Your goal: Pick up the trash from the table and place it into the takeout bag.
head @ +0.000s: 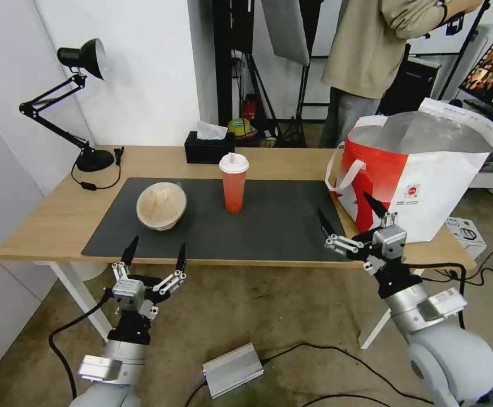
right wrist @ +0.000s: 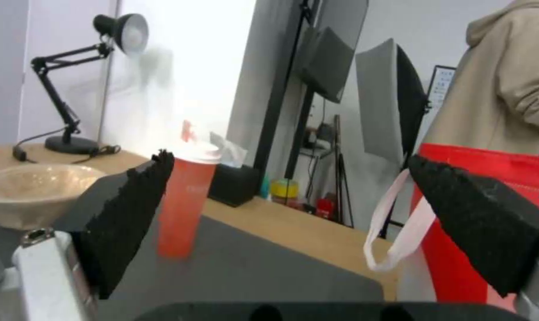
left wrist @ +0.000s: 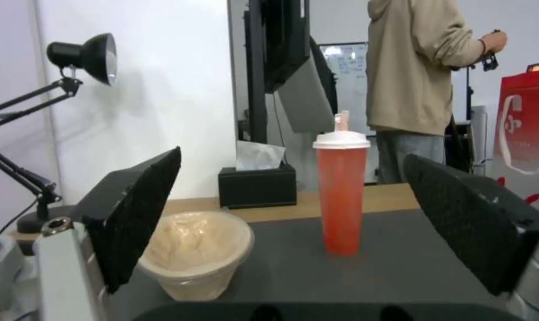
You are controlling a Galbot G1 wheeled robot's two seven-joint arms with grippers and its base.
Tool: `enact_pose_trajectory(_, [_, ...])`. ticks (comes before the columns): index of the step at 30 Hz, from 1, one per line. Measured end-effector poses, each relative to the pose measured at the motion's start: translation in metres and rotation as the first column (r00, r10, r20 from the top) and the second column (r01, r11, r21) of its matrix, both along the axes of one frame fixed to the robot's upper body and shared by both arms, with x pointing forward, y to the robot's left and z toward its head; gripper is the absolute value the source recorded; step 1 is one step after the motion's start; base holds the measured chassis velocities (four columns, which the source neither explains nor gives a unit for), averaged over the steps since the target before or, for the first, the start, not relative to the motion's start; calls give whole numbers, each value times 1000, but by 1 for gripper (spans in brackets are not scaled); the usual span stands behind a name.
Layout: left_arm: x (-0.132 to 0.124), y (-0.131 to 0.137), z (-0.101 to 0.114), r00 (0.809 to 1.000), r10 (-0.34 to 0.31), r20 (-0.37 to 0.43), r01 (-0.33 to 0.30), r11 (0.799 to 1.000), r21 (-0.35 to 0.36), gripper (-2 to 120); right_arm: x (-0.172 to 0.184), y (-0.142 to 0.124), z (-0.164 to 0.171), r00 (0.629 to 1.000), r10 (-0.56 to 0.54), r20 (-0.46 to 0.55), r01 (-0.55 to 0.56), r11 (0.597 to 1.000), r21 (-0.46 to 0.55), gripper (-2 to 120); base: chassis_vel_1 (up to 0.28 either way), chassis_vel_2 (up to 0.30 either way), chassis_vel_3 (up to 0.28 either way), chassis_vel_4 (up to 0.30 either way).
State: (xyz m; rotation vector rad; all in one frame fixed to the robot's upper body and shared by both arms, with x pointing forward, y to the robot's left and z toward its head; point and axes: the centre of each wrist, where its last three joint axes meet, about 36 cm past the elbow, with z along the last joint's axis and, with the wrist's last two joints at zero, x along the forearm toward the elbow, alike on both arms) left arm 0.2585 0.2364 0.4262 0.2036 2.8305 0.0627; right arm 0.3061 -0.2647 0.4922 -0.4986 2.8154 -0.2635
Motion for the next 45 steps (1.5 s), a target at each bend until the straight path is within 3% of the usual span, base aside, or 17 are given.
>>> enact_pose_trajectory(28, [-2, 6, 0, 1000, -3, -10, 3, 1000, 6, 100, -34, 14, -36, 999, 18, -48, -17, 1000, 10, 100, 0, 0, 0, 0])
enact_pose_trajectory(45, [-12, 5, -2, 1000, 19, -15, -19, 1000, 3, 100, -25, 24, -41, 997, 60, -44, -59, 998, 20, 100, 0, 0, 0, 0])
